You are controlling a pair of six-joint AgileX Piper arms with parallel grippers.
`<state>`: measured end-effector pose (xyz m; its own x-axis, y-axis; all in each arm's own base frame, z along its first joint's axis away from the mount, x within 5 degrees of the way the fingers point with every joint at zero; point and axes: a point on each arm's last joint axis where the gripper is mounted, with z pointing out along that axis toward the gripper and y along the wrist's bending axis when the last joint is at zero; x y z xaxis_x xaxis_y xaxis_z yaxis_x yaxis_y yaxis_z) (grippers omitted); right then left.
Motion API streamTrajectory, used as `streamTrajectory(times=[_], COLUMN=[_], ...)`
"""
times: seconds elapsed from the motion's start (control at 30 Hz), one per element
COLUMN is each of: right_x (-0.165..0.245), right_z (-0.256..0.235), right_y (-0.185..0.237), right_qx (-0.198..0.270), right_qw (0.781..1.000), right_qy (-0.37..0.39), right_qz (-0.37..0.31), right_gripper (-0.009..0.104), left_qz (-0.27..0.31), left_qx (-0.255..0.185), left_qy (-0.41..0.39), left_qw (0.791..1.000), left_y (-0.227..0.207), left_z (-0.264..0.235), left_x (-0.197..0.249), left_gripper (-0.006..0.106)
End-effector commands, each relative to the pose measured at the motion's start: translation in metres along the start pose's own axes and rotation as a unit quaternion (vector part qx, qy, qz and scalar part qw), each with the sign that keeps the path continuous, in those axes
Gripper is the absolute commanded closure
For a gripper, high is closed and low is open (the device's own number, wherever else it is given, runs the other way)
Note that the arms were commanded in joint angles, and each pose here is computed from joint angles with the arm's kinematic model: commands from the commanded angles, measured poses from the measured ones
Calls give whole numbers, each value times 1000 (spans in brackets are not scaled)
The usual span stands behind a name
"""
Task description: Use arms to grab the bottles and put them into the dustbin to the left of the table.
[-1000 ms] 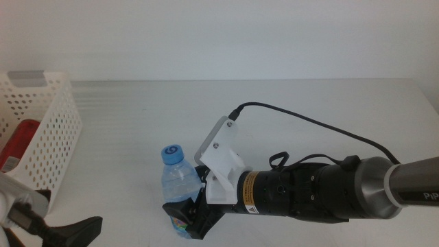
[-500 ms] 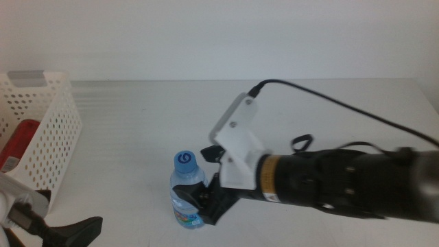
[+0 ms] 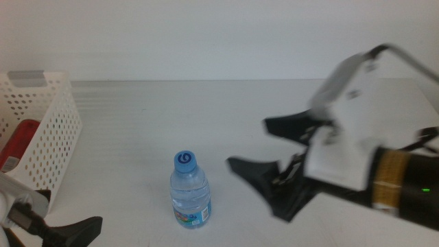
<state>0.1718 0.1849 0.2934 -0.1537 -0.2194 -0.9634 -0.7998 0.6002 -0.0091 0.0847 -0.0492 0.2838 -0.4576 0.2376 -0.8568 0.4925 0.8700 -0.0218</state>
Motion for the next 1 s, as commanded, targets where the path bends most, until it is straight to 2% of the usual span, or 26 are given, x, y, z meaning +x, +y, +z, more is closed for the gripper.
streamTrajectory(times=[0.0, 0.13, 0.23, 0.33, 0.43, 0.53, 0.67, 0.97], right_x=[-23, -30, -27, -15, -4, 3, 8, 12], right_z=[-24, -53, -76, -96, -114, -124, -128, -128], right_y=[-1, -6, -5, -1, 1, 2, 6, 9], right_qx=[16, 69, 80, 78, 84, 92, 75, 61], right_qw=[999, 996, 994, 992, 991, 993, 996, 998], right_qy=[-44, -49, -68, -86, -92, -71, -39, -18], right_qz=[-4, 4, 19, 48, 46, 23, -10, -25], right_gripper=[12, 12, 12, 13, 16, 18, 18, 18], left_qz=[-6, -6, -6, -6, -6, -6, -6, -6], left_qx=[4, 4, 4, 4, 4, 4, 4, 4], left_qy=[-47, -47, -47, -47, -47, -47, -47, -47], left_qw=[999, 999, 999, 999, 999, 999, 999, 999], left_y=[-1, -1, -1, -1, -1, -1, -1, -1], left_z=[-5, -5, -5, -5, -5, -5, -5, -5], left_x=[-15, -15, -15, -15, -15, -15, -15, -15], left_gripper=[10, 10, 10, 10, 10, 10, 10, 10])
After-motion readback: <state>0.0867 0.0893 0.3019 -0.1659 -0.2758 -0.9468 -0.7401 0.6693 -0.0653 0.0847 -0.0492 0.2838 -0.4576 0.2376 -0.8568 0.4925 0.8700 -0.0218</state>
